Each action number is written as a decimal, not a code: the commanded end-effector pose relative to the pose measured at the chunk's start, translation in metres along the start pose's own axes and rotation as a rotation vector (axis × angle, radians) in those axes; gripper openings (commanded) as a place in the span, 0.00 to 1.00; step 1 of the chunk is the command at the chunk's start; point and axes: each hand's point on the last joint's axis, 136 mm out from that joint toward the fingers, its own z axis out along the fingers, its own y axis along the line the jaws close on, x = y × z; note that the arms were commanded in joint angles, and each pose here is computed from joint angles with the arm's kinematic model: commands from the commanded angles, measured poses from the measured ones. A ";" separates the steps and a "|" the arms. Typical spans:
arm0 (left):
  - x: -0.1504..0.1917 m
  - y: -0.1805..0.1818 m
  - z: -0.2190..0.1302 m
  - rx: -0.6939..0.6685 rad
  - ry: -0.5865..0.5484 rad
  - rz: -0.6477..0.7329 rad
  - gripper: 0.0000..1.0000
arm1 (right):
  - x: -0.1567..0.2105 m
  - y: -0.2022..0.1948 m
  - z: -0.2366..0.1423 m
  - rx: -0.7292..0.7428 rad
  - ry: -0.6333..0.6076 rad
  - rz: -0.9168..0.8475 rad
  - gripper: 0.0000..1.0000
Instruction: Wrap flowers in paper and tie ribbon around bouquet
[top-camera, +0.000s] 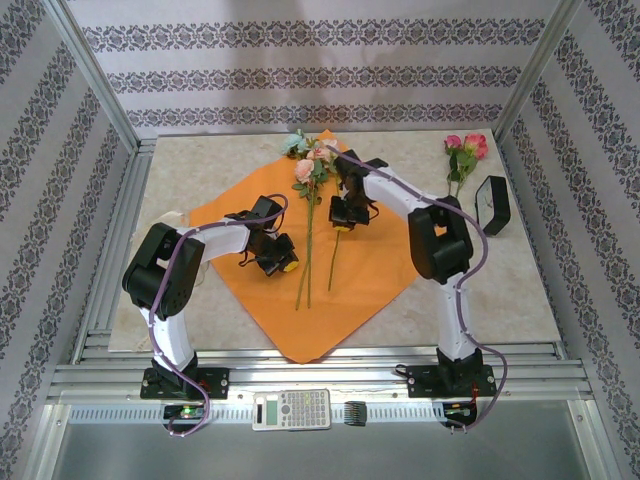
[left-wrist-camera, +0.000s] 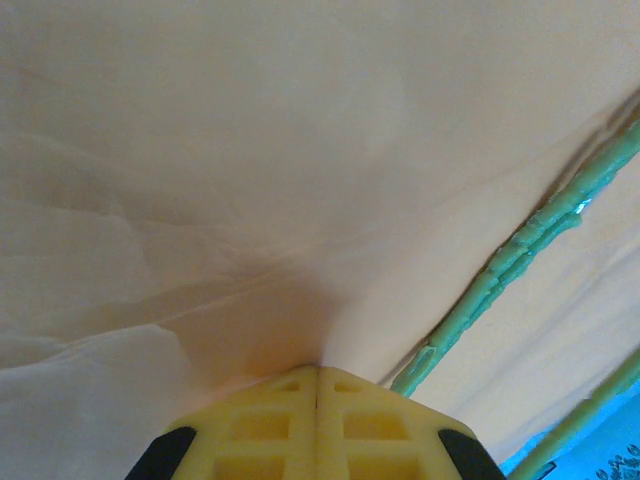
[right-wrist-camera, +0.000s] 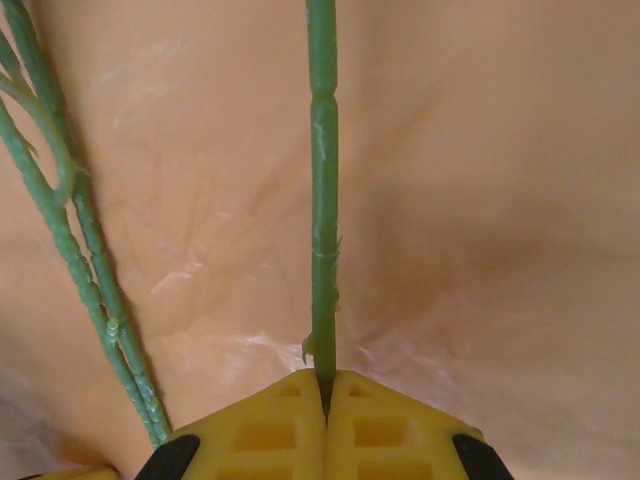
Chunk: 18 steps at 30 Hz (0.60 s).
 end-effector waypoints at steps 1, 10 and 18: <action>0.006 0.001 0.001 -0.004 0.002 0.018 0.00 | 0.009 0.020 0.001 -0.019 0.042 -0.078 0.00; 0.007 -0.001 0.002 -0.002 0.006 0.019 0.00 | 0.006 0.023 -0.004 0.051 0.037 -0.148 0.34; 0.008 0.000 0.000 0.000 0.006 0.018 0.00 | -0.039 -0.023 -0.118 0.090 -0.223 -0.114 0.53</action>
